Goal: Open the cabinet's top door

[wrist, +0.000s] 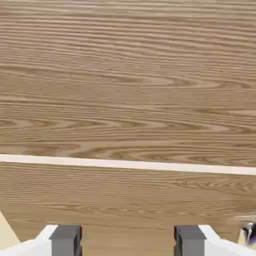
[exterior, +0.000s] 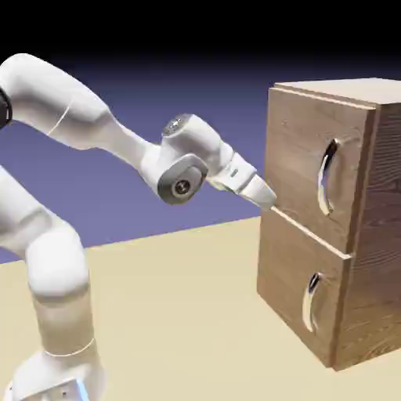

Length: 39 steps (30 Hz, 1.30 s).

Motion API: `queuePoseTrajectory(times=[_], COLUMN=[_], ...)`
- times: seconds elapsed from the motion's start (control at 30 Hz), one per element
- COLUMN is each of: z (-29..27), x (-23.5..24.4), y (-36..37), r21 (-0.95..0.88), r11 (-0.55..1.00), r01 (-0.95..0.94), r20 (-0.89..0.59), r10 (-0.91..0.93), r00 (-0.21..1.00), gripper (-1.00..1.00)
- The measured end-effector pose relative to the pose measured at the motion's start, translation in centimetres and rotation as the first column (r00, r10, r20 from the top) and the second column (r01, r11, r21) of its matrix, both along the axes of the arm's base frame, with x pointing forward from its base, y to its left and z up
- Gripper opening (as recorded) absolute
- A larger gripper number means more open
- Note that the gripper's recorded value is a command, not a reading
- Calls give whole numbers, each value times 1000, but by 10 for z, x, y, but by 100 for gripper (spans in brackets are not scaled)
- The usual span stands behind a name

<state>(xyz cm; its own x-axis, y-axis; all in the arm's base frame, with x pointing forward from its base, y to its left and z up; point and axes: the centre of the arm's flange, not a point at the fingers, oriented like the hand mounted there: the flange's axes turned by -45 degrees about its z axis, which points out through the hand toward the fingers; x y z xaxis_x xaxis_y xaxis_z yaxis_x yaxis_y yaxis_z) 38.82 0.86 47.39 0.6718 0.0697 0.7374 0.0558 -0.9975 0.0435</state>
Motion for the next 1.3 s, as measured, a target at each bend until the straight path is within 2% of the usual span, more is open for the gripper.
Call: queuePoseTrajectory(times=[0.67, 1.3], z=[83, 94], x=[-28, -45], y=[-1, -54], r21=[-53, -35], r11=[998, 999], r01=[-43, -25], r20=[258, 483], r10=[56, 39], r00=[964, 875], gripper=[0, 0])
